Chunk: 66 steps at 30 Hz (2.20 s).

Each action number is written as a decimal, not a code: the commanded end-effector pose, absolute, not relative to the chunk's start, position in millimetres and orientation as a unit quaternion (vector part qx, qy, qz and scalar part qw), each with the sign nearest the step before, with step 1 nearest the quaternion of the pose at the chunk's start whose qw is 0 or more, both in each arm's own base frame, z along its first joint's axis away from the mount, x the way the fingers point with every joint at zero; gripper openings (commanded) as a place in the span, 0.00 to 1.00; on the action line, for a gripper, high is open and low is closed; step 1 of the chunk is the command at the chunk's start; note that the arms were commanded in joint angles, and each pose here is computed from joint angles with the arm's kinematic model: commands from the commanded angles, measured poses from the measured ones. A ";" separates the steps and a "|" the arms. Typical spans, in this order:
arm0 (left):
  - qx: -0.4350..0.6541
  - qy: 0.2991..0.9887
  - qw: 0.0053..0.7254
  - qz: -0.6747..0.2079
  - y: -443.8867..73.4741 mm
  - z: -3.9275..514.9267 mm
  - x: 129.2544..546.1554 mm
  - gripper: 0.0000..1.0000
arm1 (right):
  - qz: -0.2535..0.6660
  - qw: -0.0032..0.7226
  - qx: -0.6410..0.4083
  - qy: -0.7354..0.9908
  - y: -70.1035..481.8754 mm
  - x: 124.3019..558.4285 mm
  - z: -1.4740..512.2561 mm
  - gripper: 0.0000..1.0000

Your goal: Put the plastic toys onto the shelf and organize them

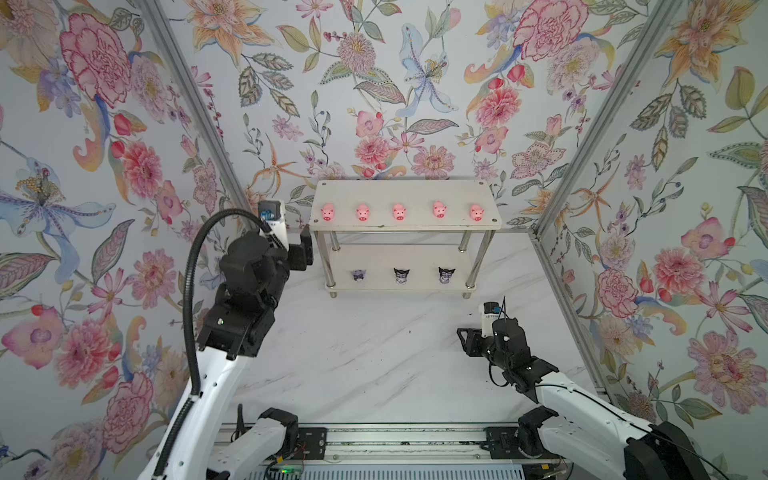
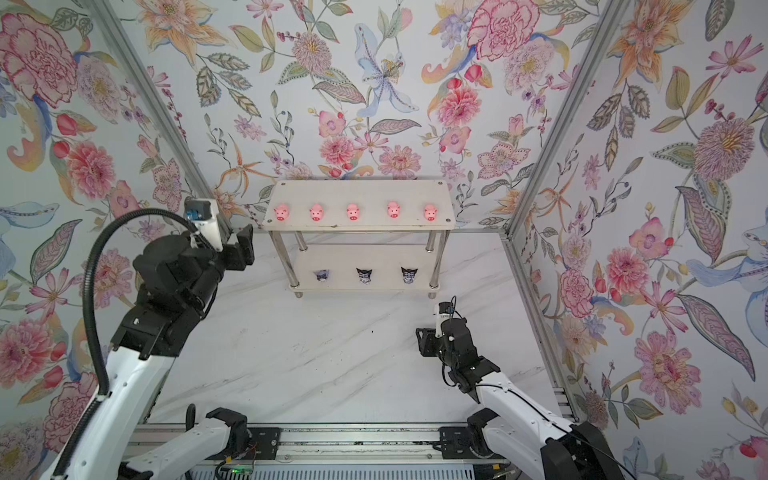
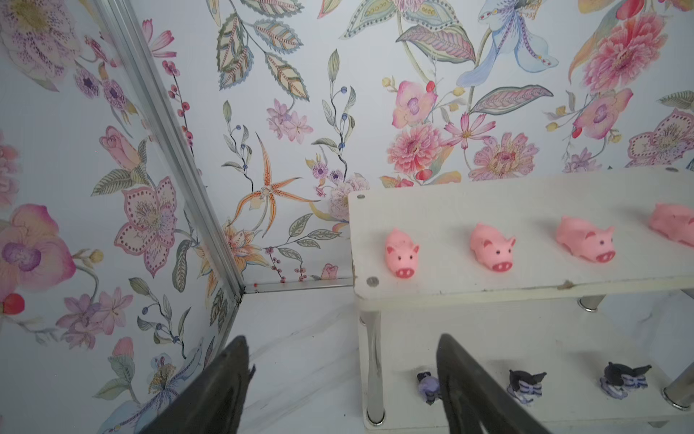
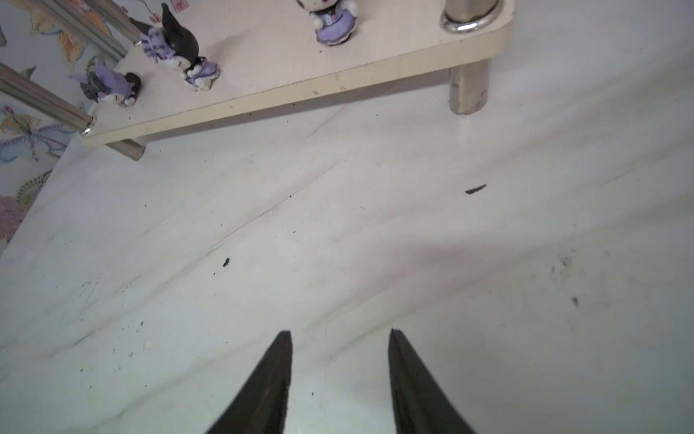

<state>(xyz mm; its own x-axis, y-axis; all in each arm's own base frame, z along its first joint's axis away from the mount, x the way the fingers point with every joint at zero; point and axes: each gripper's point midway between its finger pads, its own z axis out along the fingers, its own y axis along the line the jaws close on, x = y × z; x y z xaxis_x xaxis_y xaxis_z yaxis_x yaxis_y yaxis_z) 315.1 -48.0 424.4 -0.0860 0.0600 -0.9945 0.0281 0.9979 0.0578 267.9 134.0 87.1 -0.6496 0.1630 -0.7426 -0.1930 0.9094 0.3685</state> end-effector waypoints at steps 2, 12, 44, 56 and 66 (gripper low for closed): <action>-0.013 0.677 0.735 -0.015 -35.6 392.7 291.3 0.82 | 0.154 0.449 0.010 0.880 109.4 271.2 91.0 0.62; -0.086 0.689 0.719 0.033 -2.6 237.1 275.6 0.99 | 0.089 0.526 0.055 0.844 73.0 273.3 134.7 0.99; -0.113 0.703 0.682 0.168 35.4 161.1 327.0 0.99 | -0.164 0.541 0.079 0.821 11.3 320.9 152.5 0.99; -0.058 0.775 0.611 0.151 24.5 137.5 386.0 0.99 | -0.155 0.515 0.159 0.828 -42.4 322.6 105.5 0.99; -0.195 0.677 0.681 0.199 84.8 157.8 311.2 0.99 | -0.168 0.515 0.121 0.832 -35.3 387.3 105.2 0.99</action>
<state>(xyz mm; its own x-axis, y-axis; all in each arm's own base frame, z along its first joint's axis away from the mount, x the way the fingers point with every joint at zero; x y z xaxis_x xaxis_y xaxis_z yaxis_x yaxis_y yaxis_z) 323.1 71.8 135.0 -0.1407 0.0446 -0.9890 -0.4690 0.8768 0.1063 356.7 -38.9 85.7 -0.4926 0.0471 -0.8690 0.3854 0.9071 -0.1693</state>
